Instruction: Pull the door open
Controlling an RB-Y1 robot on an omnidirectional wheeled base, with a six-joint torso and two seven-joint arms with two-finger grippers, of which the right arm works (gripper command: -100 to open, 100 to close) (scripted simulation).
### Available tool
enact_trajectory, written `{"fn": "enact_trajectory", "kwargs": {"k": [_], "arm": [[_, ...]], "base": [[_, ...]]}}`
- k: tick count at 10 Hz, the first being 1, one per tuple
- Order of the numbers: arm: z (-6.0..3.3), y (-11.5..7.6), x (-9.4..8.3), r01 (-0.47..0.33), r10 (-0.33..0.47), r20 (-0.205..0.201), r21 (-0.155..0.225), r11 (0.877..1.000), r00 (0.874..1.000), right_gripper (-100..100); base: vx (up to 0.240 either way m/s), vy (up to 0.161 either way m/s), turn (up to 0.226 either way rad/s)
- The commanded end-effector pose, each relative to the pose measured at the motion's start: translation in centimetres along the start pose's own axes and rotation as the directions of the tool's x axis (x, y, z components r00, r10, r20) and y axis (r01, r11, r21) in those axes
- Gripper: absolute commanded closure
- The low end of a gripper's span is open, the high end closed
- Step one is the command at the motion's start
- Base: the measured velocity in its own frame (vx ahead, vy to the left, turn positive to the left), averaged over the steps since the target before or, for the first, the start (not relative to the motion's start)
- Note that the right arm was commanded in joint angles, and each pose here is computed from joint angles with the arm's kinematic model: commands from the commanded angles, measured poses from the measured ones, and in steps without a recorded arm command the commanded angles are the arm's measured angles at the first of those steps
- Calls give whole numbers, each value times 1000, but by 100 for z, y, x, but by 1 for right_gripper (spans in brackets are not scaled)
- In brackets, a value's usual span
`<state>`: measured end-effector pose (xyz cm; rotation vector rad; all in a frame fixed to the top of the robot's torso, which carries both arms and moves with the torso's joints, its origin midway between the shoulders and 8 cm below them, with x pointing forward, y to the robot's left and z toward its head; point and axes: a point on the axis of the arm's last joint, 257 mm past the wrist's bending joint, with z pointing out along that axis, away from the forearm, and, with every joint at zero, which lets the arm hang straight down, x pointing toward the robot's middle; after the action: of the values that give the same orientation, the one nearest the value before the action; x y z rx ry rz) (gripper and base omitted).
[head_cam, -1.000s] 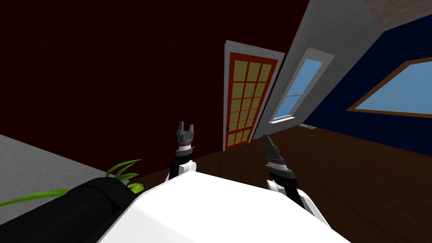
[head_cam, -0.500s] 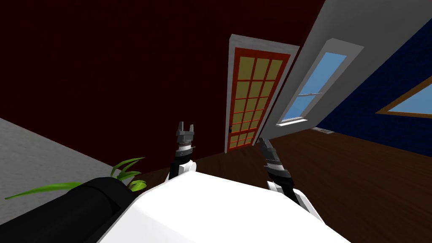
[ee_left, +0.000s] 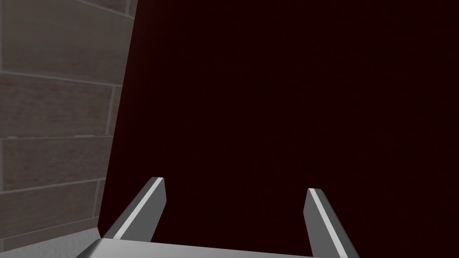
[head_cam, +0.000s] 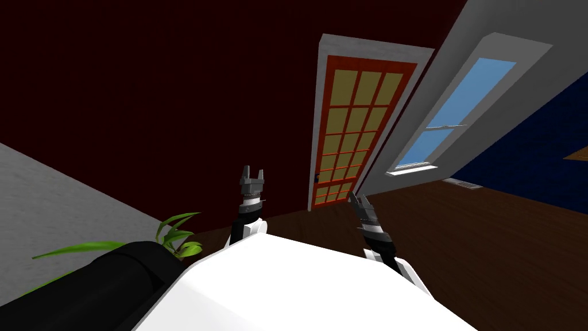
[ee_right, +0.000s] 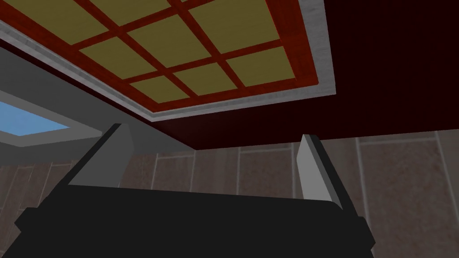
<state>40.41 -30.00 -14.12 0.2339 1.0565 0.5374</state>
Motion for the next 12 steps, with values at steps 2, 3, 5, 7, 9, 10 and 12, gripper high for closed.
{"fn": "enact_trajectory", "kwargs": {"k": [2, 3, 5, 7, 9, 10, 12], "arm": [[-85, -180, 179, 61, -60, -40, 26, 998, 997, -100], [-108, -241, 236, 89, -88, -54, 32, 995, 995, -100], [-159, -331, 330, 115, -112, -77, 45, 992, 991, -100], [-198, -404, 404, 142, -136, -96, 52, 989, 986, -100], [-275, -538, 543, 193, -184, -132, 64, 979, 974, -100], [-303, -589, 596, 218, -207, -147, 66, 974, 967, -100], [-370, -672, 692, 240, -224, -173, 75, 968, 959, -100]], "base": [[68, -10, 106], [96, -16, 124], [60, -14, 60], [69, -12, 89], [71, -14, 103], [95, -25, 130], [57, -19, 51]]}}
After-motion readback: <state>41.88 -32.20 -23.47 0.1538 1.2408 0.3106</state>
